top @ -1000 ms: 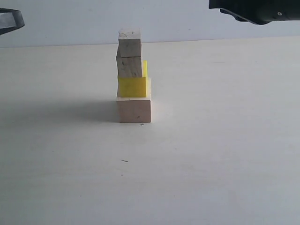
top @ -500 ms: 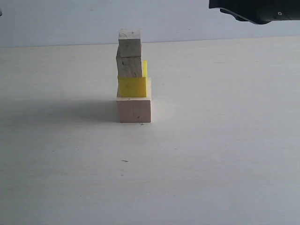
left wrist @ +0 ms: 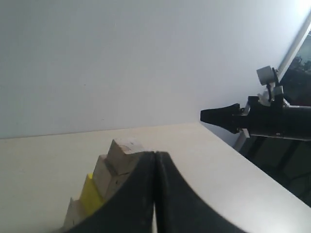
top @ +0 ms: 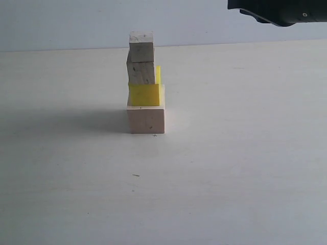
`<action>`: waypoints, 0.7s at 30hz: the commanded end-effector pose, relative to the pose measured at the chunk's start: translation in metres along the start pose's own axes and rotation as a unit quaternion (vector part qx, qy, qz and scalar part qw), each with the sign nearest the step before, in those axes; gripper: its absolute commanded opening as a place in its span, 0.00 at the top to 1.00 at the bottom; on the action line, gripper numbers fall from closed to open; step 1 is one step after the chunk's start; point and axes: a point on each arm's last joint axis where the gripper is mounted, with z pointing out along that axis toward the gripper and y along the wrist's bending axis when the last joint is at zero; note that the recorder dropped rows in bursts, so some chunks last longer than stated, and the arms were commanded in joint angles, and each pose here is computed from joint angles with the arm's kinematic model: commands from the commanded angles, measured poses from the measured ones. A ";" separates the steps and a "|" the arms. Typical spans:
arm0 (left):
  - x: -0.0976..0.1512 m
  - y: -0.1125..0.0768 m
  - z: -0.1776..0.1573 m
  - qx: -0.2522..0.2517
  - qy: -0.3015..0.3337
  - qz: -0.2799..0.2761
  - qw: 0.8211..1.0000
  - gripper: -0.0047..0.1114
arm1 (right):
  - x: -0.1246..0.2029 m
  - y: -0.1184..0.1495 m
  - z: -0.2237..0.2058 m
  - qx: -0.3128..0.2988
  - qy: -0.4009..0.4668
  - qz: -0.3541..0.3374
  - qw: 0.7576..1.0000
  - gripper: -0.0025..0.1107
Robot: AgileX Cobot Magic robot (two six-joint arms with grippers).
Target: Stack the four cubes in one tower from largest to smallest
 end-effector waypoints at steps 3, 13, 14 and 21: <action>-0.004 -0.005 -0.018 -0.042 -0.026 0.060 0.997 0.96 | 0.000 0.000 -0.002 0.000 -0.003 0.000 1.000 0.98; -0.013 -0.020 -0.049 -0.077 -0.102 0.112 0.985 0.96 | 0.000 0.000 -0.002 0.000 -0.003 0.000 1.000 0.98; -0.014 -0.021 -0.051 -0.075 -0.107 0.114 0.985 0.96 | 0.000 0.000 -0.002 0.000 -0.003 0.000 1.000 0.98; -0.014 -0.028 -0.060 -0.070 -0.128 0.125 0.981 0.96 | 0.000 0.000 -0.002 0.000 -0.003 0.000 1.000 0.98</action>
